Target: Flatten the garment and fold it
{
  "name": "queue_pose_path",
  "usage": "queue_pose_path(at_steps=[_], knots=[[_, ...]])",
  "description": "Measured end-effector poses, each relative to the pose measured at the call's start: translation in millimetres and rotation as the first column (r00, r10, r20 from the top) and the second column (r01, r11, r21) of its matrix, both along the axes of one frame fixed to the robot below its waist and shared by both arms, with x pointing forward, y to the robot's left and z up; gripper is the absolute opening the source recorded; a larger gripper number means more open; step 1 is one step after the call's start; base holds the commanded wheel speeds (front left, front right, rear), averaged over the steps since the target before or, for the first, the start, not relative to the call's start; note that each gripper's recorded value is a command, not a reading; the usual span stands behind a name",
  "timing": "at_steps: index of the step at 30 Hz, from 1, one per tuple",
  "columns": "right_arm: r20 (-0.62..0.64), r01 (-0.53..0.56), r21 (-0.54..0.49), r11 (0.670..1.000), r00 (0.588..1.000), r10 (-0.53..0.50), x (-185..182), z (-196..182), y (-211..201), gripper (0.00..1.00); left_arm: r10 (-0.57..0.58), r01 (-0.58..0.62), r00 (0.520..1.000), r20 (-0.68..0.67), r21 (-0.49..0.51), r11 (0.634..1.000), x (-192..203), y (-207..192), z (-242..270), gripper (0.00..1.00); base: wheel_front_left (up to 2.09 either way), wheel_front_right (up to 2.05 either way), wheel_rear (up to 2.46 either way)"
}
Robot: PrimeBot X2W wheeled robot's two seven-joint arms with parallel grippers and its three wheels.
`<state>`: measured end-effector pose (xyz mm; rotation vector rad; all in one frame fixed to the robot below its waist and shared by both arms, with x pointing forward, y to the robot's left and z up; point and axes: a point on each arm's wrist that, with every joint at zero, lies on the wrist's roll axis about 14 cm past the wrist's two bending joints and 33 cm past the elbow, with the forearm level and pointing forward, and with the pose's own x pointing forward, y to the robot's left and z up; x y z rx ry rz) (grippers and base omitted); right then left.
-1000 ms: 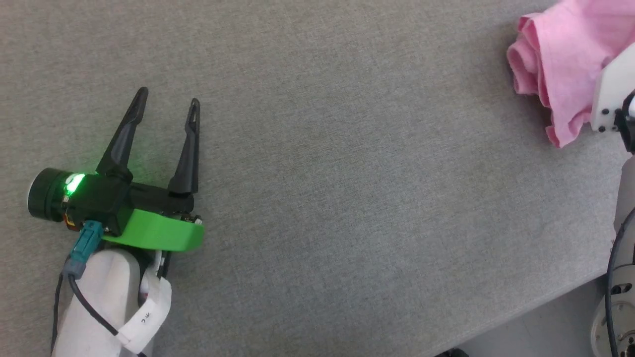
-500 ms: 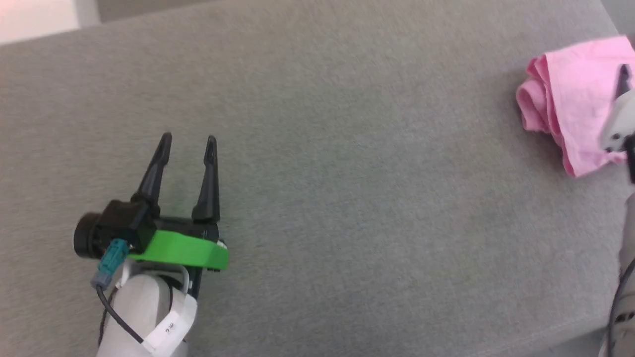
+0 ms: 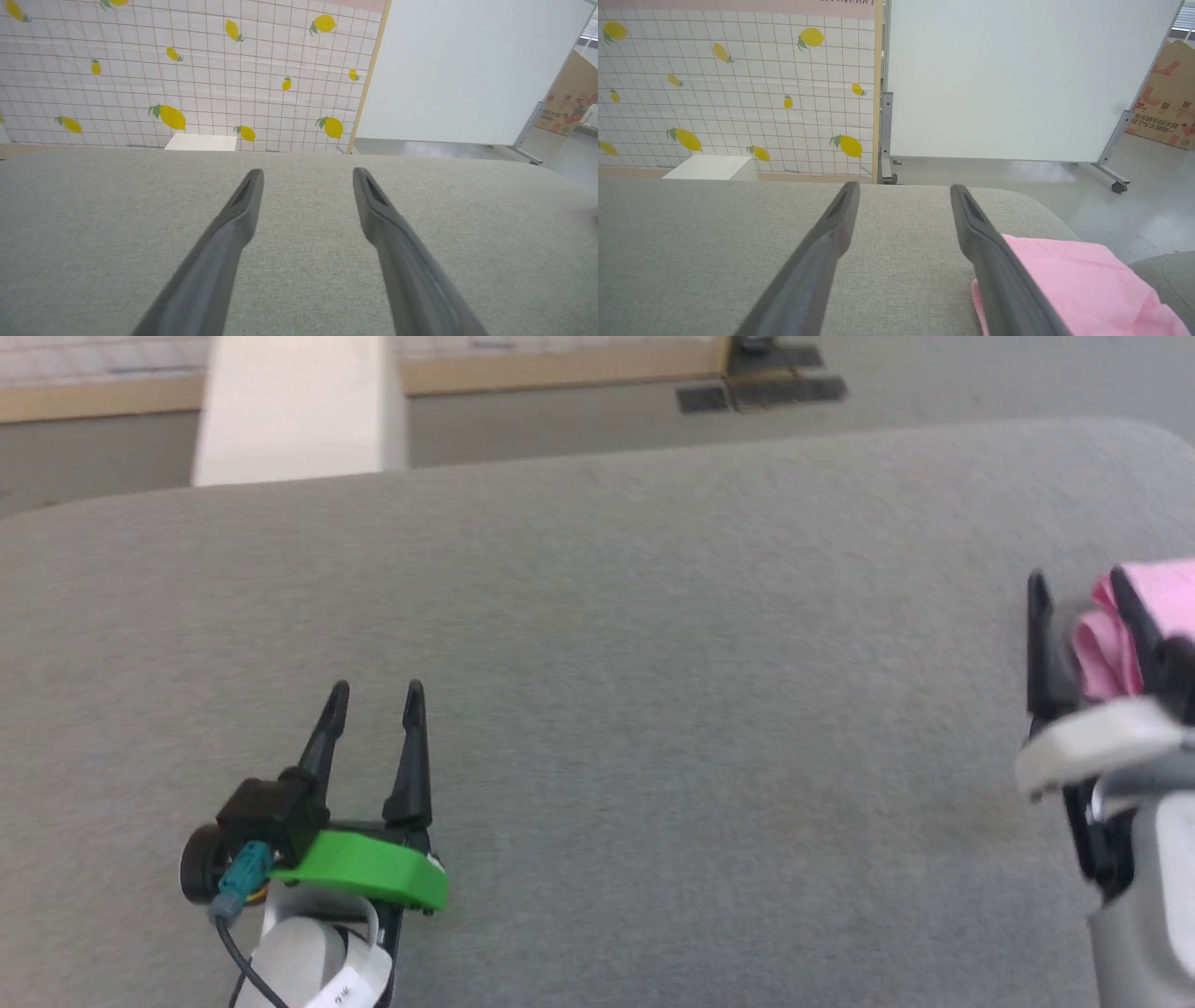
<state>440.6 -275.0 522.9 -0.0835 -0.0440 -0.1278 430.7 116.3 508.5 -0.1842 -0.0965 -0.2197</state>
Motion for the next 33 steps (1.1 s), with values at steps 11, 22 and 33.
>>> queue_pose_path(at_steps=[11, 22, 33], knots=[[0.138, -0.177, 0.030, 0.984, 0.975, 0.171, -37.8, 20.0, 78.5, 1.00, 0.126, -0.126, 0.992, 0.030, -0.009, 0.992, -42.4, 43.9, 17.9, 1.00, 0.00, 0.00, 0.00], [0.160, -0.203, 0.055, 0.978, 0.968, 0.192, -65.3, 22.6, 90.4, 1.00, 0.159, -0.159, 0.986, 0.055, -0.012, 0.987, -67.0, 53.8, 27.0, 1.00, 0.00, 0.00, 0.00], [0.147, -0.176, 0.082, 0.981, 0.976, 0.163, -75.6, 16.8, 80.6, 1.00, 0.137, -0.136, 0.990, 0.039, -0.019, 0.990, -68.3, 45.9, 22.0, 1.00, 0.00, 0.00, 0.00]])
